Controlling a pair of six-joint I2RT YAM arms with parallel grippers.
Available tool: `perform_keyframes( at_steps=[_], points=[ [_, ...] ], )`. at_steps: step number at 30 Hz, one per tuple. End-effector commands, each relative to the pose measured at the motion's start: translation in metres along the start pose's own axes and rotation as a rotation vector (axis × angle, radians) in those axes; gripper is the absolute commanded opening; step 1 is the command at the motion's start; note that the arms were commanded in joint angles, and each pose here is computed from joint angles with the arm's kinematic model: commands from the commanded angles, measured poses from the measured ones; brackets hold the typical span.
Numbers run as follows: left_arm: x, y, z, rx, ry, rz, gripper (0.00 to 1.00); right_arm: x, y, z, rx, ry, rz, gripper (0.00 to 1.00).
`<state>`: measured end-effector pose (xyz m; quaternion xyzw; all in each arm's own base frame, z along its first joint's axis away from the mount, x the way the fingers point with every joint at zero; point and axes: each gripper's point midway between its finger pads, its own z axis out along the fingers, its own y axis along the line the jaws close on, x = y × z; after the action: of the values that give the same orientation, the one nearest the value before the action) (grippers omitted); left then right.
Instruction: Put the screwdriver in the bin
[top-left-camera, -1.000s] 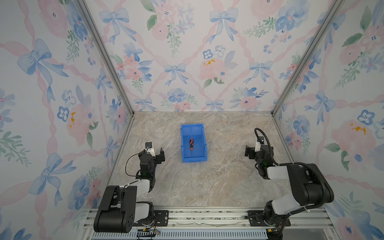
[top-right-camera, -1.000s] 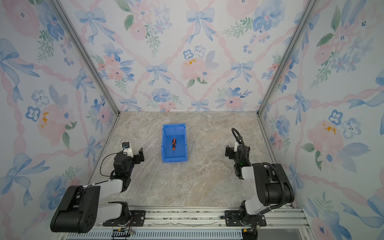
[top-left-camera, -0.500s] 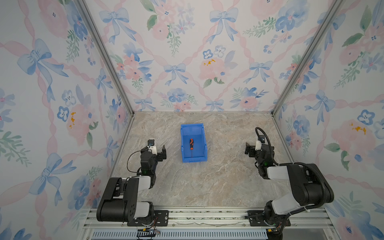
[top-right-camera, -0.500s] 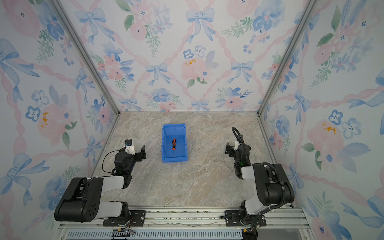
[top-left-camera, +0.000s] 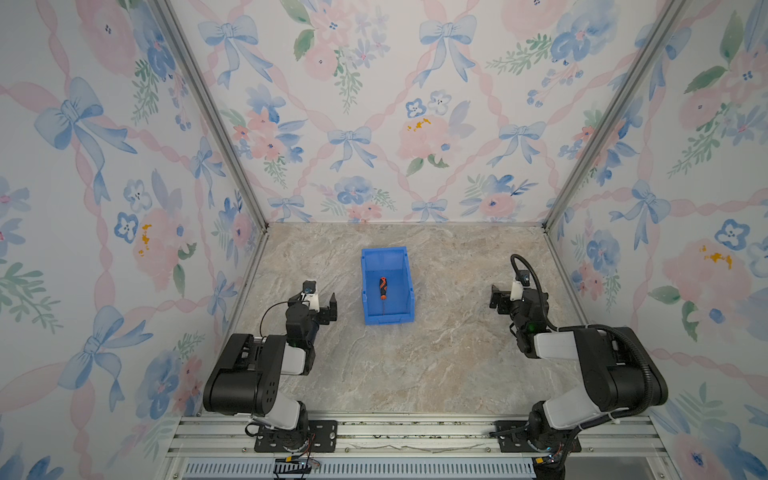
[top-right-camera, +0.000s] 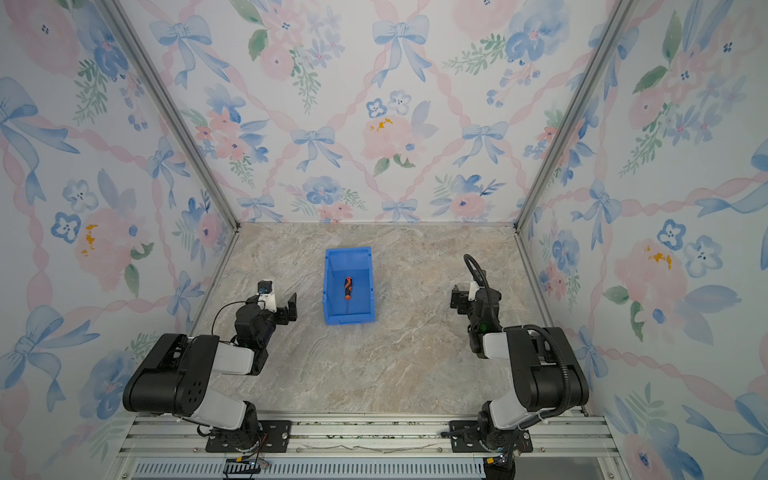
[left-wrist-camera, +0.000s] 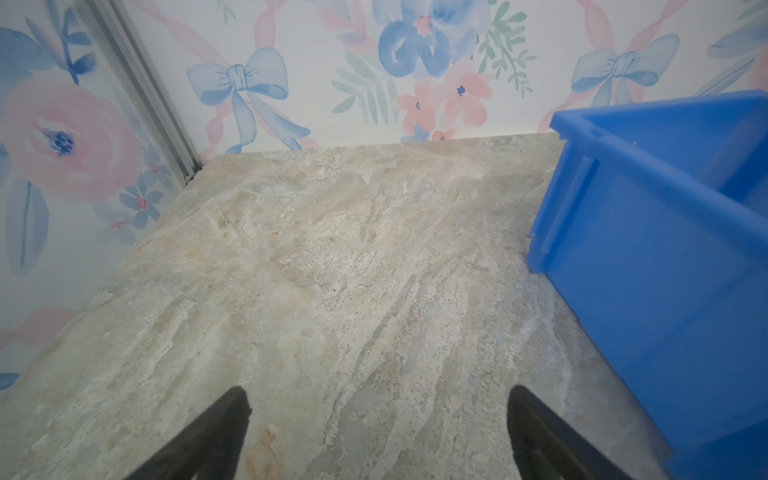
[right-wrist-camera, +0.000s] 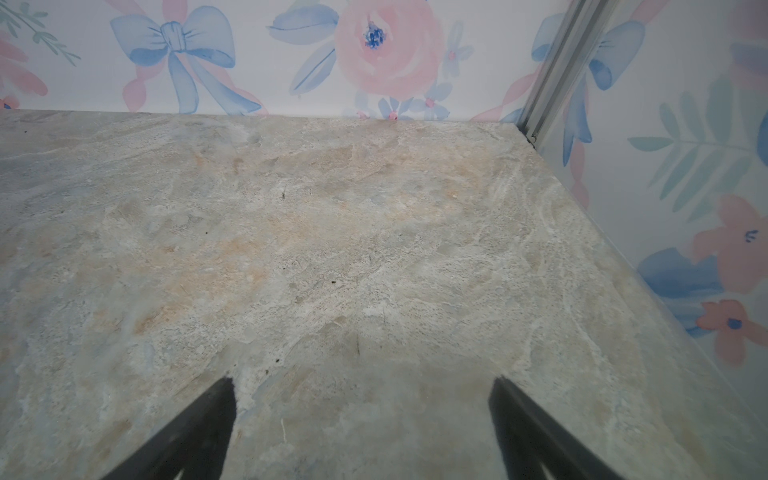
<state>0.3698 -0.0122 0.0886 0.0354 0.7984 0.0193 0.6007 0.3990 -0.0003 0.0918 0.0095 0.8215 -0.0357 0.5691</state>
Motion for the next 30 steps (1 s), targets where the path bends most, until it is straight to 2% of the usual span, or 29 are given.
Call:
perform_keyframes(
  at_steps=[1,6,30],
  points=[
    [-0.017,0.003,0.001,-0.010,-0.069,0.004,0.97,-0.005,0.000,0.000,-0.004,-0.024,0.016,0.97],
    [-0.017,0.015,0.004,-0.045,-0.067,-0.043,0.98,-0.006,0.001,0.000,-0.003,-0.026,0.014,0.97],
    [-0.017,0.014,0.004,-0.064,-0.068,-0.031,0.98,-0.006,0.001,0.000,0.000,-0.028,0.010,0.97]
  ],
)
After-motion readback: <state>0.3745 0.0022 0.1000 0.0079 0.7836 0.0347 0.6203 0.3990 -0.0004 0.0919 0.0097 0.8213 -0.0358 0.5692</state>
